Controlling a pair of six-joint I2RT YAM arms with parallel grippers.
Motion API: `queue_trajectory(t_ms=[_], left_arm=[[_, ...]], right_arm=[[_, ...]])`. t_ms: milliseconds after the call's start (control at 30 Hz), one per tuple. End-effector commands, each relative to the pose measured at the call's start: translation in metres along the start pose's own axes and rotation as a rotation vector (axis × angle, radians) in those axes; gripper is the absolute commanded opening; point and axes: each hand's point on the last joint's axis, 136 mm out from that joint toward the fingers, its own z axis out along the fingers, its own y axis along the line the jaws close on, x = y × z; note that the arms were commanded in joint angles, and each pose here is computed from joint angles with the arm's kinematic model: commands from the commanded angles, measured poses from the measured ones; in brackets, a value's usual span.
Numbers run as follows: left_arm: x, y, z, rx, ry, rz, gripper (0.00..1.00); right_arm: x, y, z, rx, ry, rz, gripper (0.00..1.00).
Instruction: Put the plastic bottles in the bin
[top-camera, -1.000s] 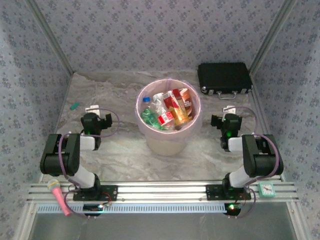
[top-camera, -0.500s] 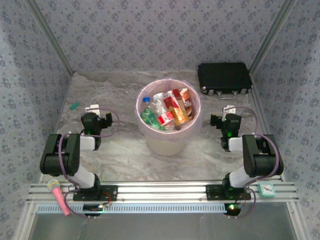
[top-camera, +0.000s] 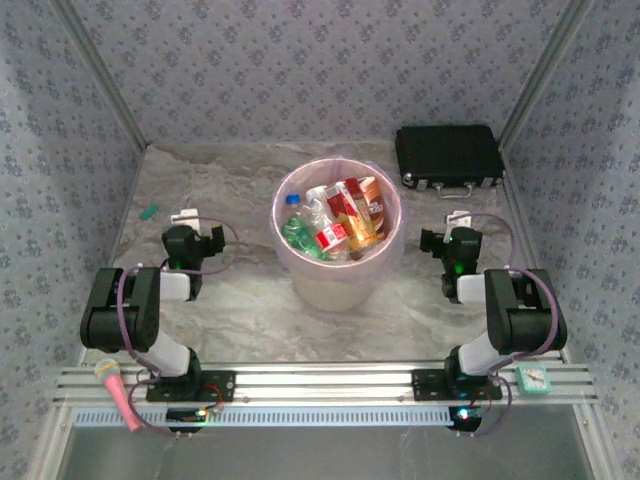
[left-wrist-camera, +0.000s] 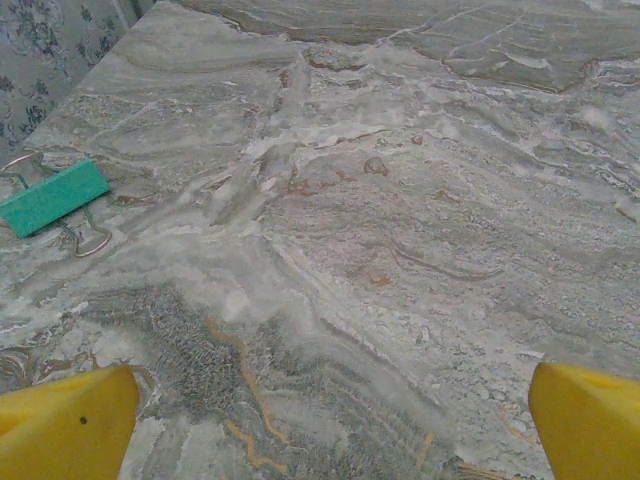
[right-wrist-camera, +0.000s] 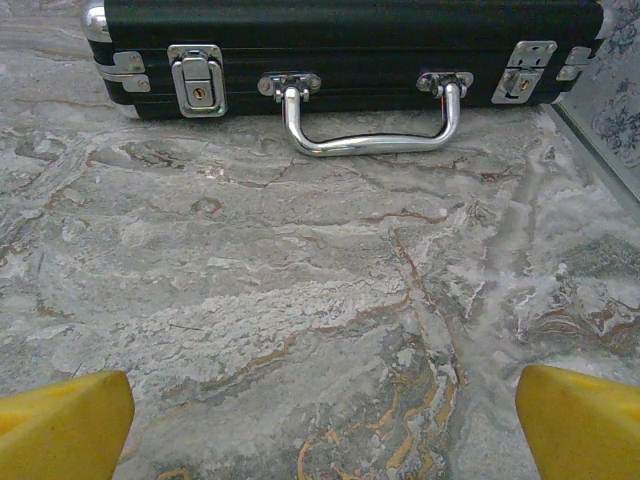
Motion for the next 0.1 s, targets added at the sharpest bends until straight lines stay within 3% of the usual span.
queue_trajectory(t_ms=[0, 67], left_arm=[[-0.0110, 0.0001, -0.0003, 0.010, -0.043, -0.002, 1.00], [-0.0119, 0.0000, -0.0001, 0.010, -0.045, -0.002, 1.00]], right_arm=[[-0.0109, -0.0002, 0.0016, -0.004, -0.030, 0.021, 1.00], [-0.0109, 0.0000, 0.0012, -0.004, -0.031, 0.019, 1.00]])
